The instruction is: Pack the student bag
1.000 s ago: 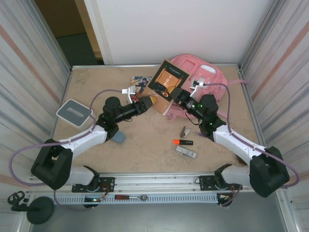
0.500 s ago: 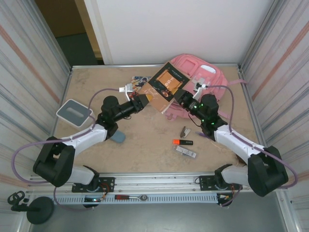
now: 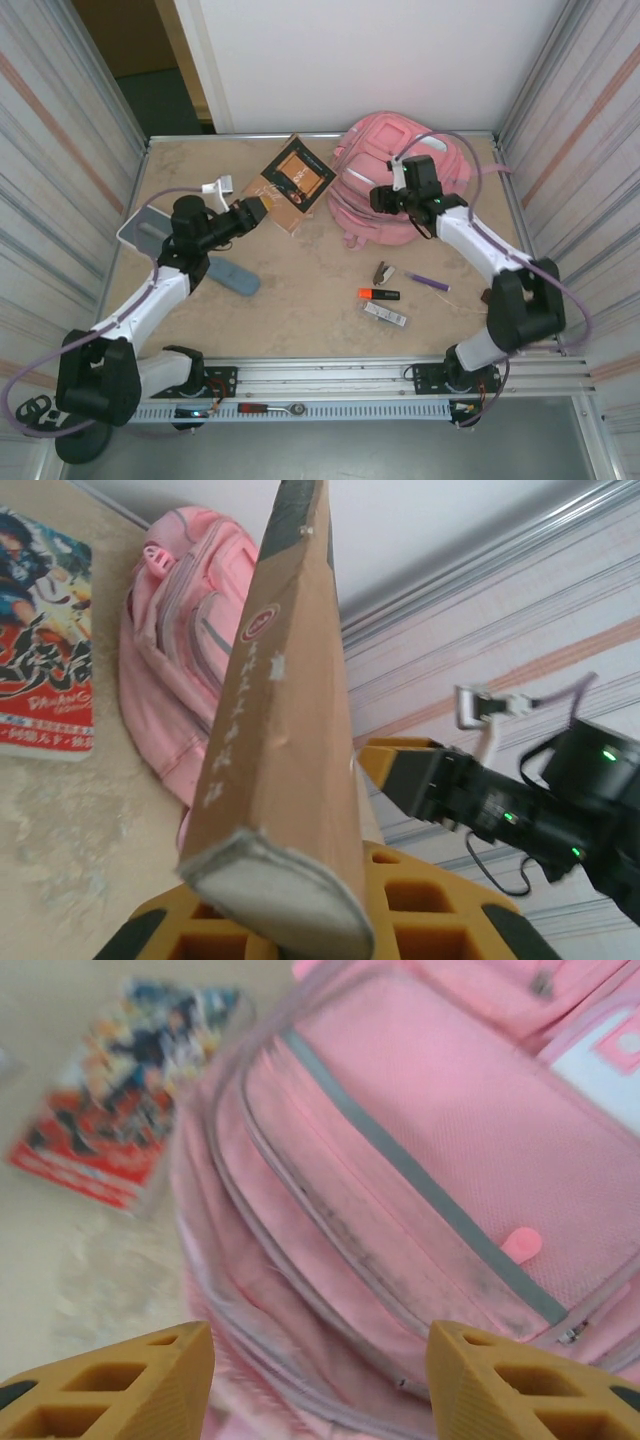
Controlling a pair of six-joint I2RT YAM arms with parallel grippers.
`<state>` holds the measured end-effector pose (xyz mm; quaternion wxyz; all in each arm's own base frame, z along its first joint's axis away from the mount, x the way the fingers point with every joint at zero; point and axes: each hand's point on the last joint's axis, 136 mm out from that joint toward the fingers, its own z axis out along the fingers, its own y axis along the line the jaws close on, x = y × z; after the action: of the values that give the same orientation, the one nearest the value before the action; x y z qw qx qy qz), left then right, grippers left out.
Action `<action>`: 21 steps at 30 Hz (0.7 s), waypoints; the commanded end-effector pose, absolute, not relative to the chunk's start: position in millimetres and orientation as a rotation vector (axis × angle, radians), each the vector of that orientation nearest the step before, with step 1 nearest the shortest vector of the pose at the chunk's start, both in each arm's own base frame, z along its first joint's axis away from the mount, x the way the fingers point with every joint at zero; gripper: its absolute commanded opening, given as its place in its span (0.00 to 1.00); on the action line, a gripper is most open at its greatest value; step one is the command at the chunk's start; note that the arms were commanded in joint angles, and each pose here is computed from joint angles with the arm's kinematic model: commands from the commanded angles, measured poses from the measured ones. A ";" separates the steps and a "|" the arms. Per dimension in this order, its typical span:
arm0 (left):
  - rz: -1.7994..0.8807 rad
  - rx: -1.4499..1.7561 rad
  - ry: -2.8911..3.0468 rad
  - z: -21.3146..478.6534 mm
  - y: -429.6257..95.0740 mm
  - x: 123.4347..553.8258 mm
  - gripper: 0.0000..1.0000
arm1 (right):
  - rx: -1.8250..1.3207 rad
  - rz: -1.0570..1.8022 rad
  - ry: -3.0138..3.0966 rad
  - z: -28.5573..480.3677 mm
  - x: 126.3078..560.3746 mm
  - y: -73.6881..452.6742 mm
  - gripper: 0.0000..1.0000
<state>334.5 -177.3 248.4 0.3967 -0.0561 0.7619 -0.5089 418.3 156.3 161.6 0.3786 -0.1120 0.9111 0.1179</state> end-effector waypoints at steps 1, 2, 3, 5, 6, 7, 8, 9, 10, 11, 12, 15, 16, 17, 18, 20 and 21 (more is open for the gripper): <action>-1.283 -0.040 1.924 258.7 -174.4 323.2 0.00 | -0.529 0.167 2.432 129.2 421.7 155.8 0.55; -1.285 -0.033 1.932 257.9 -174.2 321.5 0.00 | -0.558 0.161 2.448 122.2 426.6 159.3 0.55; -1.285 -0.023 1.939 257.1 -174.7 319.9 0.00 | -0.583 0.150 2.464 115.1 431.4 161.7 0.55; -1.289 -0.012 1.948 255.7 -175.7 317.8 0.00 | -0.616 0.109 2.481 103.6 441.1 164.6 0.55; -1.289 -0.010 1.950 254.8 -175.9 317.3 0.00 | -0.632 0.093 2.486 98.5 445.6 166.9 0.54; -1.291 -0.010 1.954 253.9 -176.3 317.1 0.00 | -0.643 0.082 2.488 94.5 449.7 168.7 0.54; -1.292 -0.011 1.959 252.4 -176.0 316.9 0.00 | -0.658 0.073 2.490 90.6 454.4 171.6 0.54; -1.295 -0.009 1.965 250.6 -176.5 316.2 0.00 | -0.669 0.059 2.497 86.1 458.4 172.3 0.53; -1.296 -0.009 1.967 249.5 -176.7 315.8 0.00 | -0.688 0.036 2.497 82.6 462.5 173.9 0.53; -1.299 -0.010 1.970 248.1 -176.9 315.2 0.00 | -0.710 -0.006 2.501 76.7 465.9 173.1 0.51; -1.300 -0.011 1.974 246.6 -176.8 314.6 0.00 | -0.733 -0.048 2.501 71.9 469.1 172.5 0.51; -1.310 -0.015 1.980 244.5 -177.2 312.7 0.00 | -0.768 -0.172 2.484 68.3 478.3 167.7 0.46; -1.315 -0.012 1.983 243.6 -177.9 311.5 0.00 | -0.779 -0.208 2.471 70.5 480.9 166.8 0.42; -1.319 -0.014 1.985 243.0 -178.1 310.8 0.00 | -0.789 -0.236 2.455 74.4 483.2 166.5 0.38; -1.326 -0.018 1.989 242.1 -178.7 309.9 0.00 | -0.792 -0.254 2.442 78.4 484.9 166.4 0.33; -1.345 -0.021 1.995 240.8 -180.0 306.9 0.00 | -0.796 -0.270 2.402 94.0 488.0 168.5 0.19; -1.354 -0.021 1.995 240.6 -181.1 305.1 0.00 | -0.794 -0.267 2.385 102.7 488.3 170.1 0.14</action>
<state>313.8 -174.5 212.3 0.3294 -0.0490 0.8005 -0.4983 479.2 178.5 76.9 0.2824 -0.2925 0.9115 -0.0619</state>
